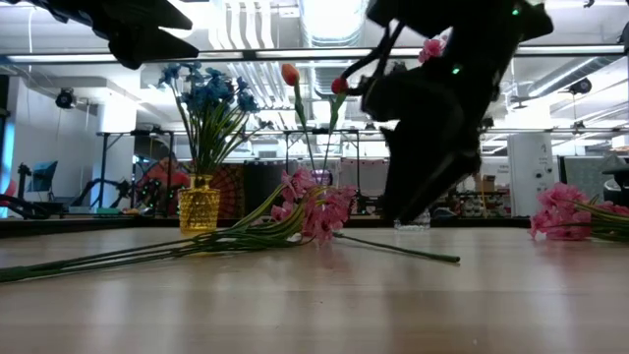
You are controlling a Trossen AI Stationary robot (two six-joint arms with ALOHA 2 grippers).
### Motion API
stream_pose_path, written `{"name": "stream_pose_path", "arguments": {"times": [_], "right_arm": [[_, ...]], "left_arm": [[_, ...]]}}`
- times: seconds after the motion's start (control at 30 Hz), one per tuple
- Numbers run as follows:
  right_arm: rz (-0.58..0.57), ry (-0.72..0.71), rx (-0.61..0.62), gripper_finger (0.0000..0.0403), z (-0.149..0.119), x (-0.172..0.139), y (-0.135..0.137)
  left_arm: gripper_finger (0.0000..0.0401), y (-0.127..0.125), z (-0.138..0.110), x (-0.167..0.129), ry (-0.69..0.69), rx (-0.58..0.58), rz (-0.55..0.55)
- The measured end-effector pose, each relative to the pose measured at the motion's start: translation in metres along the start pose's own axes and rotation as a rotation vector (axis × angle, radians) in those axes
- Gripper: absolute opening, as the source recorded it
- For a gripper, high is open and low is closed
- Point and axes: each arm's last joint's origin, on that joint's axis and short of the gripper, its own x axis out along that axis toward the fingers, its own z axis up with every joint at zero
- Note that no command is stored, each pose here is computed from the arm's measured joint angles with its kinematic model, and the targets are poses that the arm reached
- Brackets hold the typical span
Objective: Sort flowers into vase by color
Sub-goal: Put the left pink flowers into the transparent vase
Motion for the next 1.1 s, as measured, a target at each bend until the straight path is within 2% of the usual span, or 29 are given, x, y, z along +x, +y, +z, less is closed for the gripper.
{"name": "stream_pose_path", "arguments": {"times": [0.27, 0.77, 0.93, 1.1], "right_arm": [[-0.064, -0.05, -0.095, 0.0215, 0.011, 0.021, 0.015], [-0.089, -0.061, -0.062, 0.0214, 0.017, 0.024, 0.007], [-0.088, -0.061, -0.066, 0.0214, 0.017, 0.024, 0.007], [-0.089, -0.059, -0.102, 0.0214, 0.017, 0.023, 0.007]], "left_arm": [[0.0274, -0.001, -0.001, 0.002, 0.006, 0.006, 0.004], [0.0274, -0.002, -0.002, 0.003, 0.012, 0.01, 0.005], [0.0274, -0.007, -0.008, 0.01, 0.056, -0.091, -0.016], [0.0269, -0.035, -0.034, 0.032, 0.183, -0.152, -0.061]]}}
